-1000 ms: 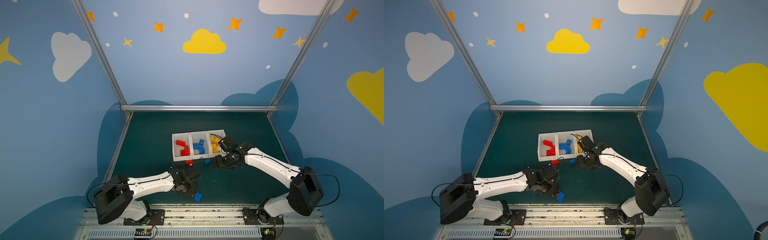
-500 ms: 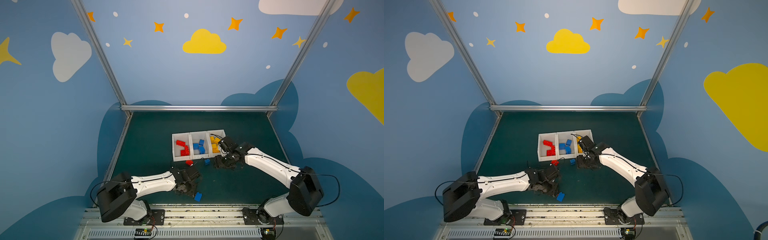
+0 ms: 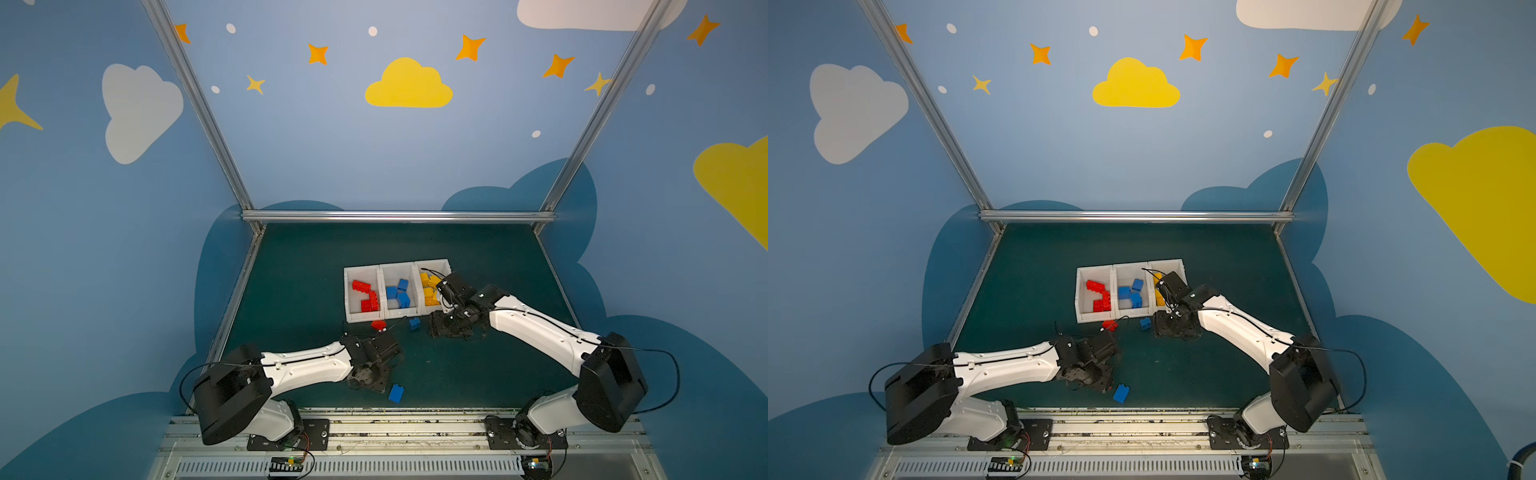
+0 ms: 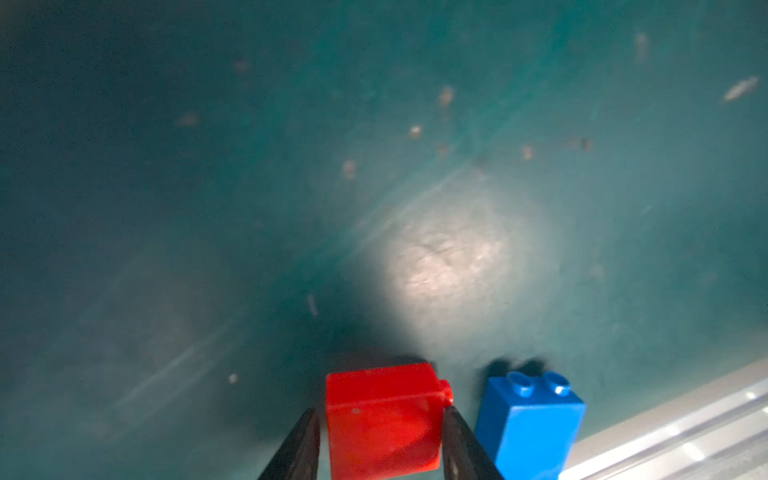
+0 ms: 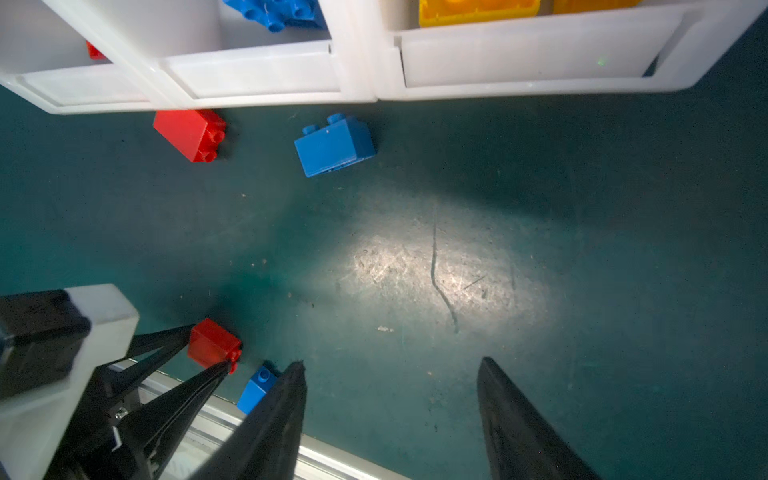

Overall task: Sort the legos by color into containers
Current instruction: 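Close the left gripper on the red brick beside the blue brick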

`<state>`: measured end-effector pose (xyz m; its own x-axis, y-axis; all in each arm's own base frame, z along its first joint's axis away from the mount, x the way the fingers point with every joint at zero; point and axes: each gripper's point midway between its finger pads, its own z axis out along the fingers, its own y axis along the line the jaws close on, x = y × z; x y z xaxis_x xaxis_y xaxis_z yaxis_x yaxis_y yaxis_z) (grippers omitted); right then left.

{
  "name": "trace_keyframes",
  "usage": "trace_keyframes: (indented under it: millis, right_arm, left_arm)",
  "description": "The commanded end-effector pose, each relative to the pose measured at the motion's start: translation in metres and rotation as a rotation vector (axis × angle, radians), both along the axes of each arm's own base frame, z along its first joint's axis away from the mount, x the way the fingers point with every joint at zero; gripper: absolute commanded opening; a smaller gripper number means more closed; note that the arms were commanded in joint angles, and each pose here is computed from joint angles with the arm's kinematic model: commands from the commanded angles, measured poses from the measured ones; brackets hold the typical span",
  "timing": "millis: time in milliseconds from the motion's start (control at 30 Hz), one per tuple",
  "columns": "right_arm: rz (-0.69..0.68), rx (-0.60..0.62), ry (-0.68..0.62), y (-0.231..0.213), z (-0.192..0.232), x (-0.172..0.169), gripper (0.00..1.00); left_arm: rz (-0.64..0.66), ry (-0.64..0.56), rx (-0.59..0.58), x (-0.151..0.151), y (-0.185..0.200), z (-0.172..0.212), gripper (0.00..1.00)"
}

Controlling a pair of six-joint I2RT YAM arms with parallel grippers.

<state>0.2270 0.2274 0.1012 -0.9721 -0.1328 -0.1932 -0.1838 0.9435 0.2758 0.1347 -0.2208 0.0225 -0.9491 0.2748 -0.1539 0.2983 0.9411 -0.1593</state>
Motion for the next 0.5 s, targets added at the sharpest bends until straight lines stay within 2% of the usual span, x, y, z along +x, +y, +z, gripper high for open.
trace_keyframes:
  millis: [0,100,200,467]
  right_arm:
    - [-0.011,0.002,-0.002,-0.003,0.0,-0.001,0.66]
    - [-0.01,0.005,-0.001,-0.003,0.0,-0.001,0.66]
    - [-0.011,0.007,-0.002,-0.003,-0.001,-0.002,0.66]
    - [-0.018,0.007,-0.001,-0.005,-0.001,-0.003,0.66]
  left_arm:
    - [-0.011,-0.005,0.022,-0.001,0.007,0.003,0.54]
    - [-0.028,0.004,-0.03,-0.003,-0.005,0.004,0.59]
    - [-0.041,0.012,-0.037,-0.004,-0.011,0.003,0.61]
    - [-0.05,0.037,-0.005,-0.006,-0.011,-0.007,0.57]
